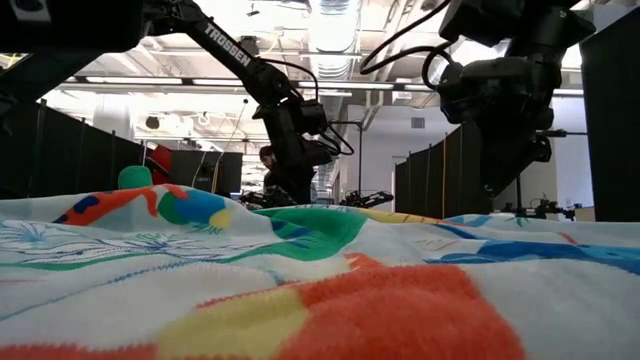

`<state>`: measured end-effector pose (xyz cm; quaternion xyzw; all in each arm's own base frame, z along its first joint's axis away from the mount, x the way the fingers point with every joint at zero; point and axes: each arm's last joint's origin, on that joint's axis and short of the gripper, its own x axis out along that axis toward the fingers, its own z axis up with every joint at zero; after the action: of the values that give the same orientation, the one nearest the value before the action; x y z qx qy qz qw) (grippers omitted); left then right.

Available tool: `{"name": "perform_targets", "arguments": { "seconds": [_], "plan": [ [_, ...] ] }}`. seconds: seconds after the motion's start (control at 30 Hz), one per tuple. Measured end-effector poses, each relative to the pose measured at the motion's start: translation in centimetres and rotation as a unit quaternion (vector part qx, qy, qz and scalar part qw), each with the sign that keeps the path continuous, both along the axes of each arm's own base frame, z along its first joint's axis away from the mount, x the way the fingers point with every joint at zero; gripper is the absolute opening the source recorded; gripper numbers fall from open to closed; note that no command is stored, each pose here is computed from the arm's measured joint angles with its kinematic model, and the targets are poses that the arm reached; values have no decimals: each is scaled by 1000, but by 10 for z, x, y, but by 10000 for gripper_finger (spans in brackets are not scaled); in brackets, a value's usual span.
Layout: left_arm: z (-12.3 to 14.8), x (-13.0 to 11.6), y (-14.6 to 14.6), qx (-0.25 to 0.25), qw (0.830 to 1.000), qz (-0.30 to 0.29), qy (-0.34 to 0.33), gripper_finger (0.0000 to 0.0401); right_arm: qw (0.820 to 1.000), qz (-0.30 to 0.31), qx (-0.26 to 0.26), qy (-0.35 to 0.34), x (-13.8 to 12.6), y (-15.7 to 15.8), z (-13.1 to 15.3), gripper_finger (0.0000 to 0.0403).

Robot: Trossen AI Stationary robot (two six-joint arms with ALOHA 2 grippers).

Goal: Roll towel
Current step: Roll the multicolor dinosaur print towel

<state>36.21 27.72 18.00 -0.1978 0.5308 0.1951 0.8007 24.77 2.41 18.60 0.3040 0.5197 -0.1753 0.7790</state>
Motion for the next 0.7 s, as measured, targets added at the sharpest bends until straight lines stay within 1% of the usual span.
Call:
{"name": "perform_targets", "arguments": {
  "seconds": [0.17,0.33,0.5,0.7],
  "plan": [
    [0,0,0,-5,1000,9,1,11,1000,0,0,2,0,0,0,93],
    [0,-1,-1,-19,1000,25,-2,39,1000,0,-1,5,-1,0,0,93],
    [-1,-1,-2,-18,1000,21,-1,66,1000,0,-1,5,-1,0,0,93],
    [-13,-5,-6,-31,999,22,17,83,1000,0,-1,5,-1,0,0,93]
  ]
}}
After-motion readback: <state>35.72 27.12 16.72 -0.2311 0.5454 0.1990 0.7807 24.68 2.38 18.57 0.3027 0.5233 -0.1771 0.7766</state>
